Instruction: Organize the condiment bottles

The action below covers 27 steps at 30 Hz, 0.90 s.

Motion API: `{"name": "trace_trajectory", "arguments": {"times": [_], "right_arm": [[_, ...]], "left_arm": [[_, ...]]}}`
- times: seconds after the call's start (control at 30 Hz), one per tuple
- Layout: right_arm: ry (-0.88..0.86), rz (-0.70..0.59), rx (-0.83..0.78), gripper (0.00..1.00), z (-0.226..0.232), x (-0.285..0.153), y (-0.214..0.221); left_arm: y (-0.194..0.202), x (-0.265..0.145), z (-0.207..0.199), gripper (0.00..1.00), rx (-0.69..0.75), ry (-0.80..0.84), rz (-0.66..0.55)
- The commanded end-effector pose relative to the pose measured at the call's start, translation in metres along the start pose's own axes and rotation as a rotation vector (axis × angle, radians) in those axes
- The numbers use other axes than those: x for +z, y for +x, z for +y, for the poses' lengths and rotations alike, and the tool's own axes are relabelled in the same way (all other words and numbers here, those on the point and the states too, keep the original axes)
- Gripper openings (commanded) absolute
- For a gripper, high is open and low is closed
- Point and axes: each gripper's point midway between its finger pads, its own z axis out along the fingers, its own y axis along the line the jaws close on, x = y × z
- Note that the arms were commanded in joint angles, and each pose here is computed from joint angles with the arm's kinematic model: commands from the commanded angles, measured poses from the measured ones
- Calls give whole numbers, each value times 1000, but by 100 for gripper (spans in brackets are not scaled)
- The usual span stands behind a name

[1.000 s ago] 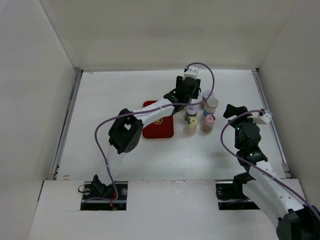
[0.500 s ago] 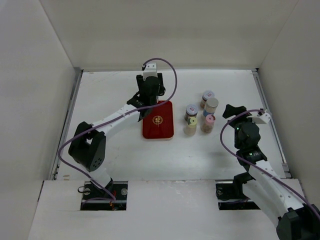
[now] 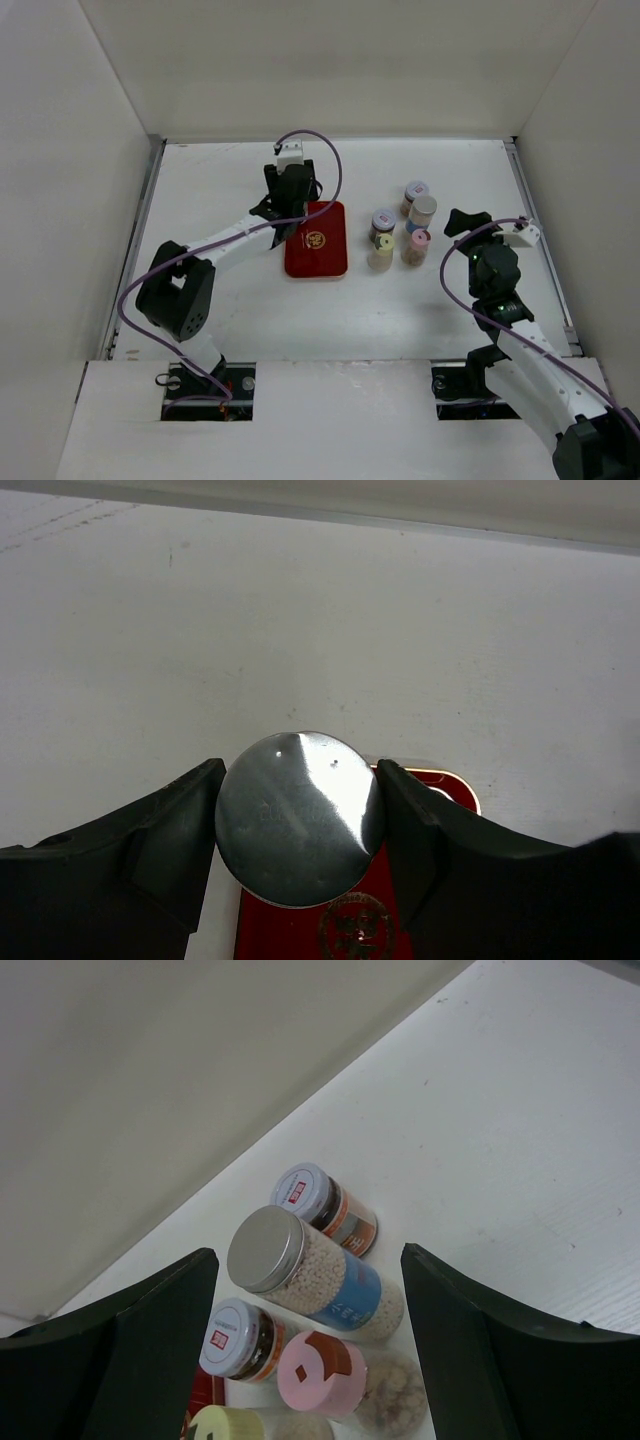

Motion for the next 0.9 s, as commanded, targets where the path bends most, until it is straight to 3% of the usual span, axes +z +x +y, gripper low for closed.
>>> {"name": "trace_trajectory", "arguments": {"times": [0.0, 0.23, 0.37, 0.6, 0.77, 0.87], "right_arm": [[-65, -51, 37, 81, 22, 1, -19], [-66, -45, 35, 81, 23, 2, -17], [-65, -41, 33, 81, 23, 3, -16], [-69, -41, 29, 82, 25, 2, -17], [-75, -45, 24, 82, 27, 1, -19], [-92, -42, 7, 72, 32, -2, -19]], "left_arm": [[-28, 0, -12, 45, -101, 46, -99], [-16, 9, -20, 48, -99, 67, -83], [-8, 15, -20, 57, -86, 61, -68], [-11, 6, -7, 100, -88, 22, -85], [-43, -34, 3, 100, -153, 17, -163], [-49, -71, 15, 100, -198, -5, -205]]}}
